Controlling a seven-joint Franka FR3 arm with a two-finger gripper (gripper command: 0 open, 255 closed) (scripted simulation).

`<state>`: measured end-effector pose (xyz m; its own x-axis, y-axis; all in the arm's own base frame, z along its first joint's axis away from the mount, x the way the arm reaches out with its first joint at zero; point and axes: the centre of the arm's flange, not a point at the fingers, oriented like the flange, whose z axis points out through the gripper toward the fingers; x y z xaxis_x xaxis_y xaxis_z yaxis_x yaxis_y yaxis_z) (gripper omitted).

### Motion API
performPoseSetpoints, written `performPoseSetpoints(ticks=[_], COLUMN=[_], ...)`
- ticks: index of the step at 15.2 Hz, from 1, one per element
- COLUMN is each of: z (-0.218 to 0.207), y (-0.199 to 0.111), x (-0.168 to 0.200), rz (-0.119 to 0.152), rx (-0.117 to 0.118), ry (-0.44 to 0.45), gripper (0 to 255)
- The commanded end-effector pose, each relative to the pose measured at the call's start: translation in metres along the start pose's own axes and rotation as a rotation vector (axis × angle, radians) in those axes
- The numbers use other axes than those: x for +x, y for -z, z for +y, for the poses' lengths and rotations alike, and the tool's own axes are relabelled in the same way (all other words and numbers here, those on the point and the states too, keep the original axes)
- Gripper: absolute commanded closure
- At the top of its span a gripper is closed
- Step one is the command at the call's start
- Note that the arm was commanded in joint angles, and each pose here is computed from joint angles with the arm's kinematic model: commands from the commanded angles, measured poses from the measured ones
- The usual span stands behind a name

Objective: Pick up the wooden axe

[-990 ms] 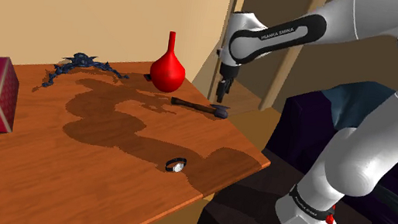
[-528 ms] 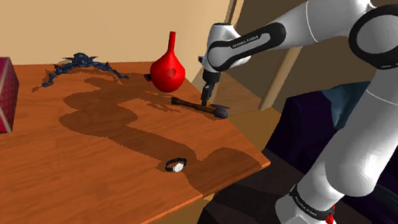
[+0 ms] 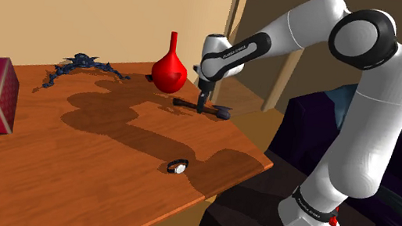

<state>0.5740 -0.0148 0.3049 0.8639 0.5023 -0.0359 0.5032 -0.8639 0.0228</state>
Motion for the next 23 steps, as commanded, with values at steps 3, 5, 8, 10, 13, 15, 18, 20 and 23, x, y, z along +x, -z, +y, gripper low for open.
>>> performPoseSetpoints(ticks=[3,5,8,10,13,15,18,20,23], z=[-0.001,-0.001,-0.001,0.000,-0.001,-0.001,0.000,0.000,0.000], y=[-0.014,-0.014,-0.012,-0.012,-0.014,-0.004,0.012,0.023,0.038], x=[0.000,0.000,-0.001,0.000,0.001,0.000,0.000,-0.001,-0.001], rz=[0.000,0.000,0.000,0.000,0.000,0.000,0.000,0.000,0.000], rx=[0.000,0.000,0.000,0.000,0.000,0.000,0.000,0.000,0.000], ry=[0.000,0.000,0.000,0.000,0.000,0.000,0.000,0.000,0.000], gripper=[0,255,255,255,255,255,255,255,255])
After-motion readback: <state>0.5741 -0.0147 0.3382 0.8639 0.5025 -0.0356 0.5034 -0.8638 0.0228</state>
